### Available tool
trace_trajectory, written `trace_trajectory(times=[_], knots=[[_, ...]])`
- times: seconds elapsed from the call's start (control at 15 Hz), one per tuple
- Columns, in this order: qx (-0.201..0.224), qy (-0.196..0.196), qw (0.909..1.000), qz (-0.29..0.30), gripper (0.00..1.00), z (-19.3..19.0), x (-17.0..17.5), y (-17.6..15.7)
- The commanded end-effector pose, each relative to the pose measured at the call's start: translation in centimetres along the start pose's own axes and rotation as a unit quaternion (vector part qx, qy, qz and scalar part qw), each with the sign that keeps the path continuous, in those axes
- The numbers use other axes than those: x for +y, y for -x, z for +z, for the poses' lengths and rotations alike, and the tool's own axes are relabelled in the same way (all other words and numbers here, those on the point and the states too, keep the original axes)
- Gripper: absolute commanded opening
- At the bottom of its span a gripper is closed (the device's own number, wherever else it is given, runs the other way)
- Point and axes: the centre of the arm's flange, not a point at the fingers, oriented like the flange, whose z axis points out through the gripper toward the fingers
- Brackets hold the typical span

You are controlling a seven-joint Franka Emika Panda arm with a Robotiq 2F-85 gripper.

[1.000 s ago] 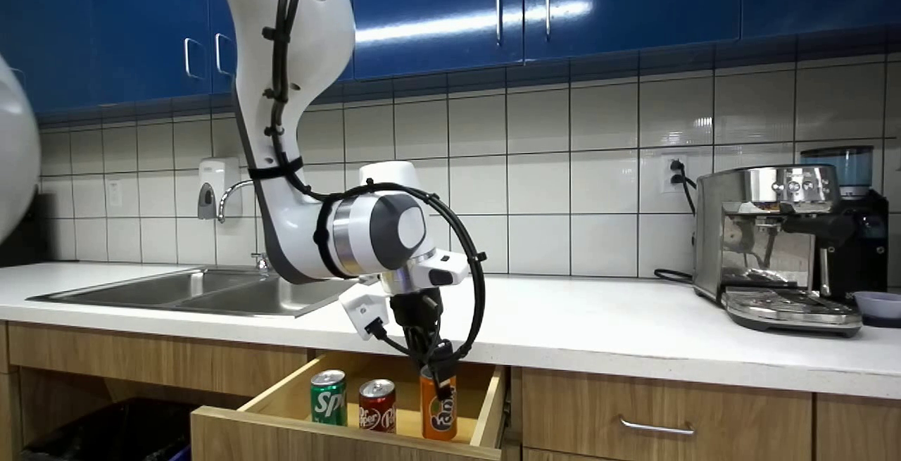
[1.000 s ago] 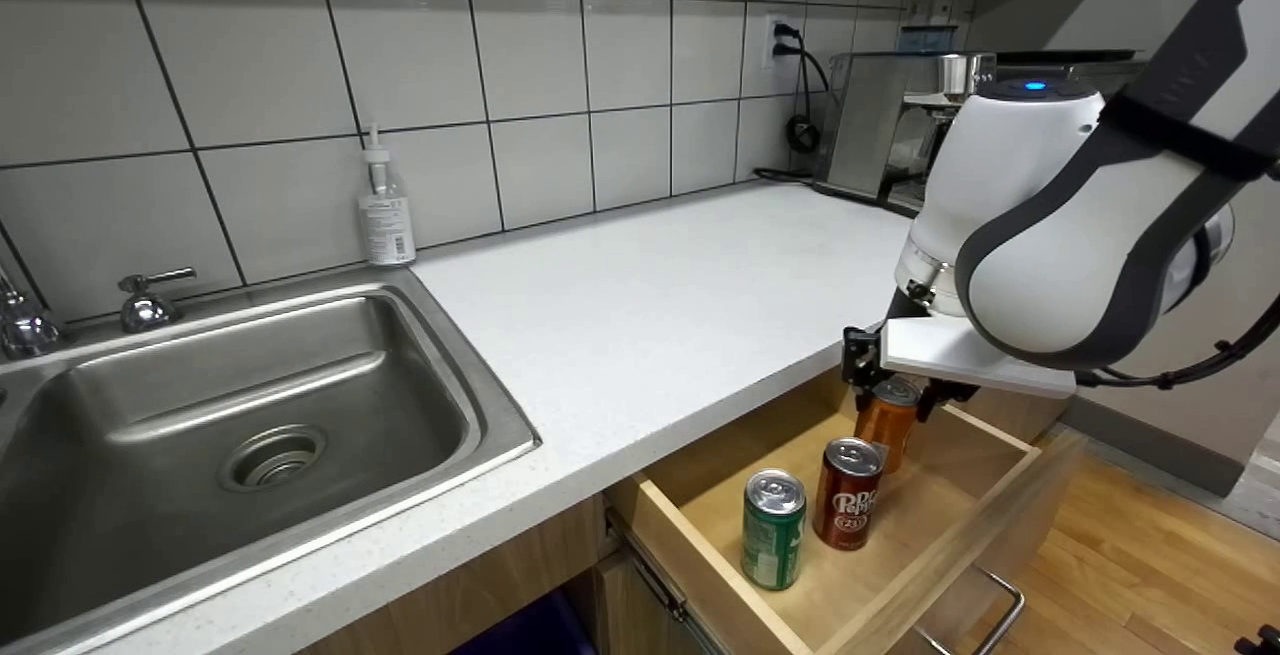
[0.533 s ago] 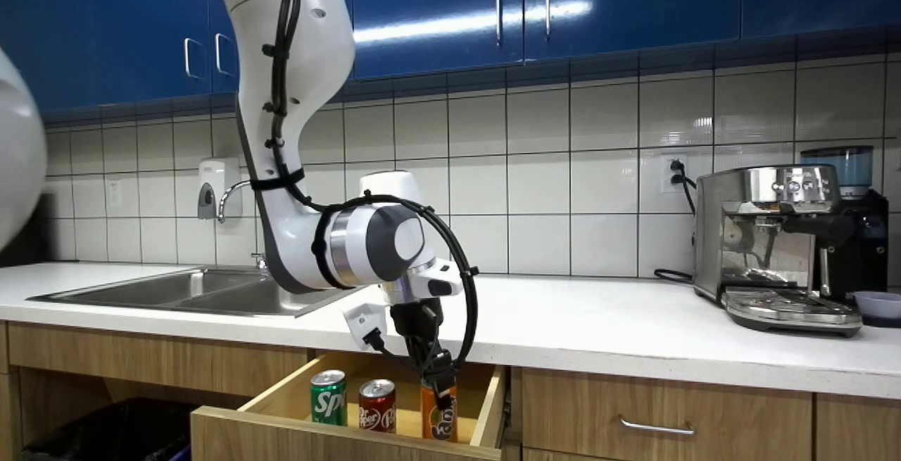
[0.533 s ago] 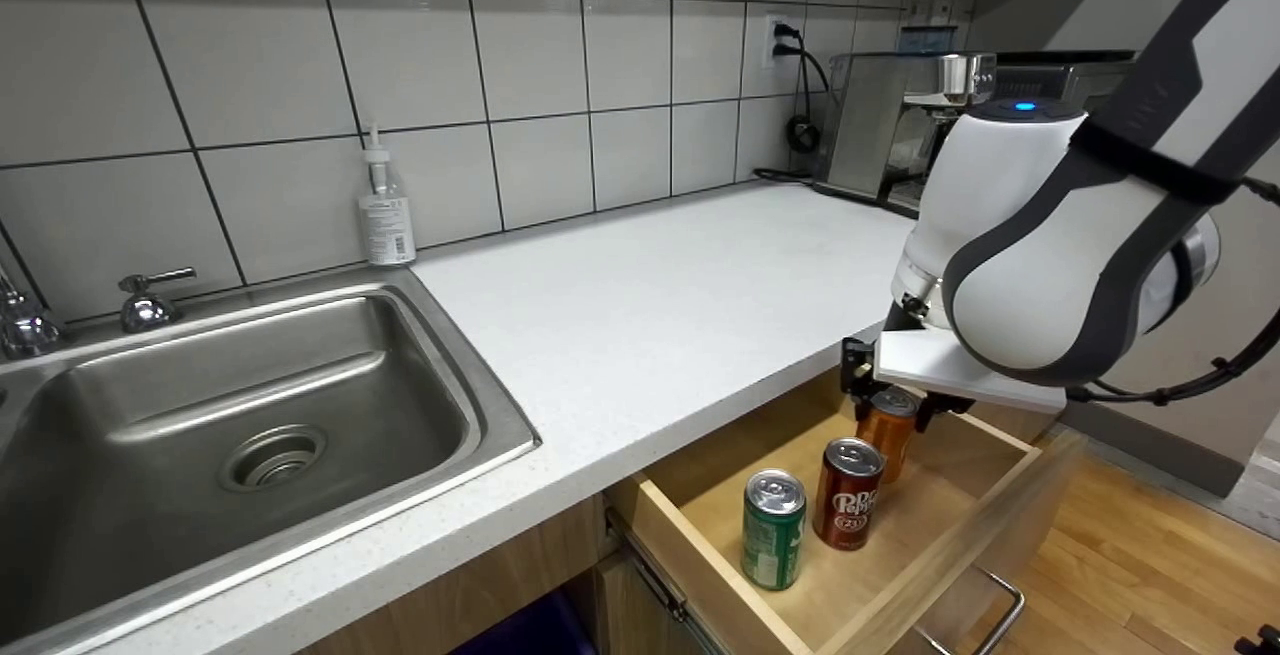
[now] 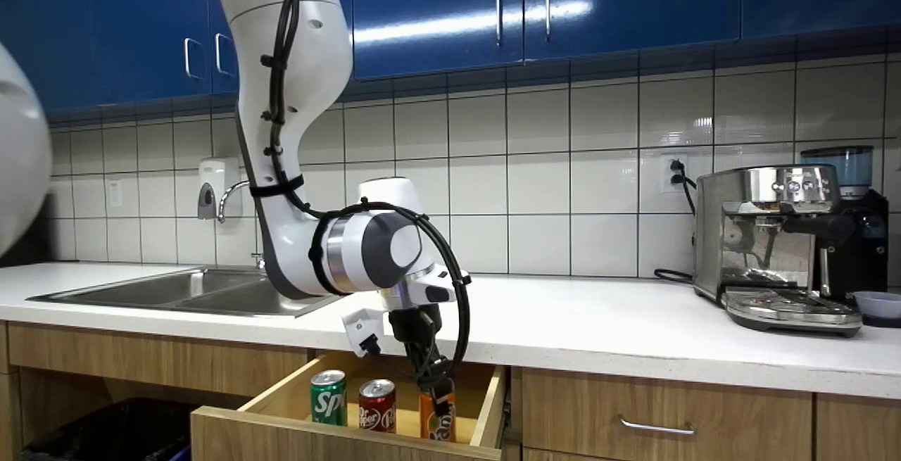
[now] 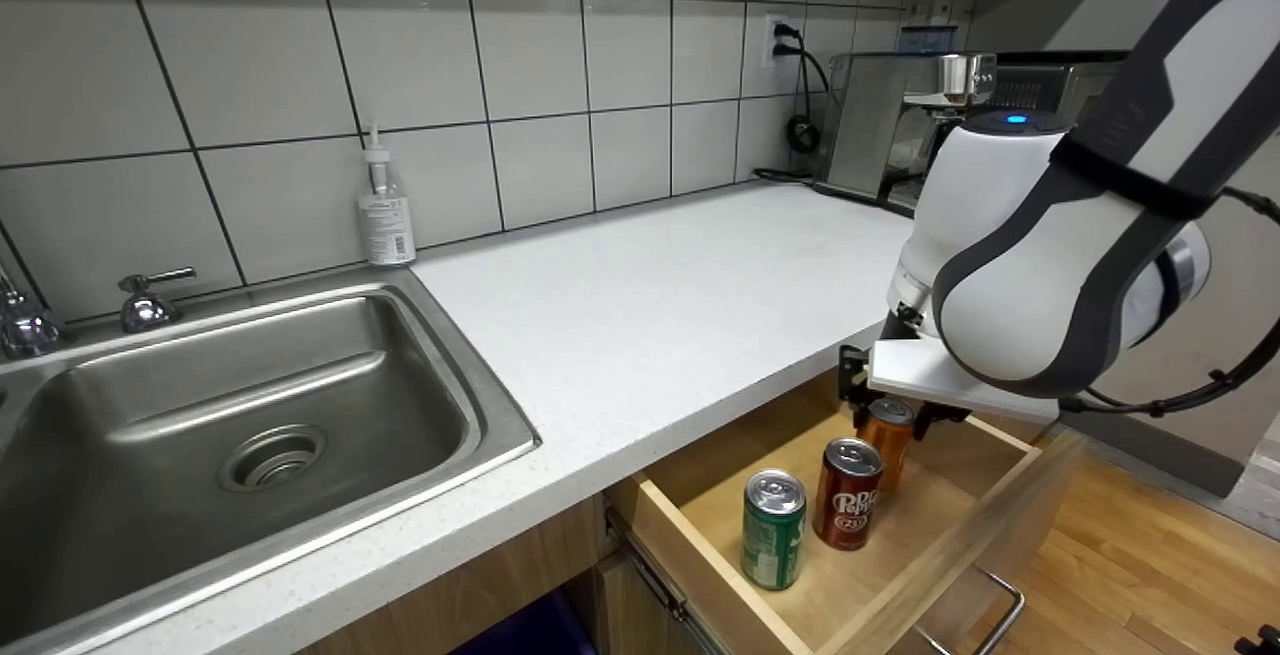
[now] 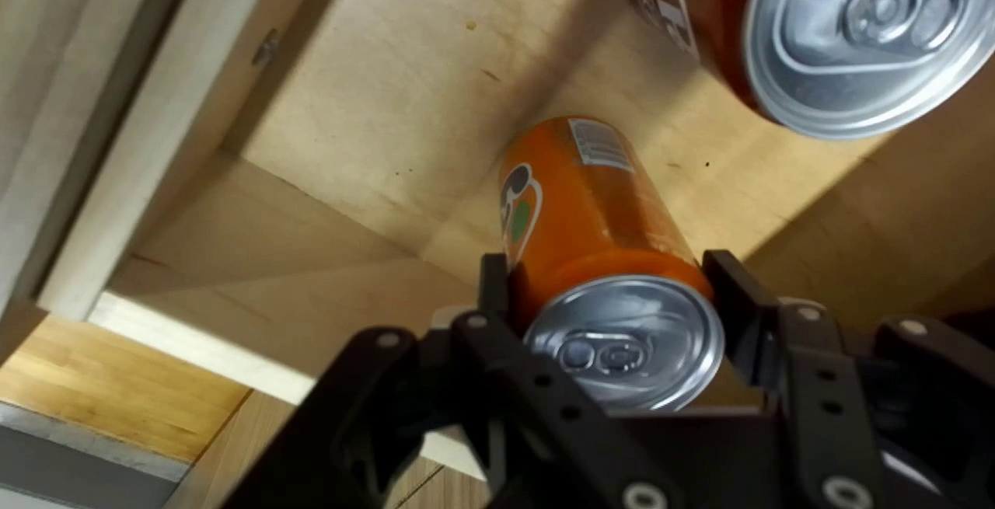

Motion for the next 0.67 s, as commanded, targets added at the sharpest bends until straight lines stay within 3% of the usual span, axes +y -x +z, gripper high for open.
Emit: trace_trajectory(times=[0.0, 0.07, 0.27, 0.6], knots=[[0.007, -0.004, 1.0000, 0.000, 0.45, -0.27, -0.50, -0.51], [0.007, -0.004, 1.0000, 0.001, 0.88, -0.23, -0.52, -0.56], [0.008, -0.005, 0.9999, 0.004, 1.00, -0.32, -0.68, -0.88], [0.009, -0.012, 0.9999, 0.003, 1.00, -0.89, -0.90, -1.28]])
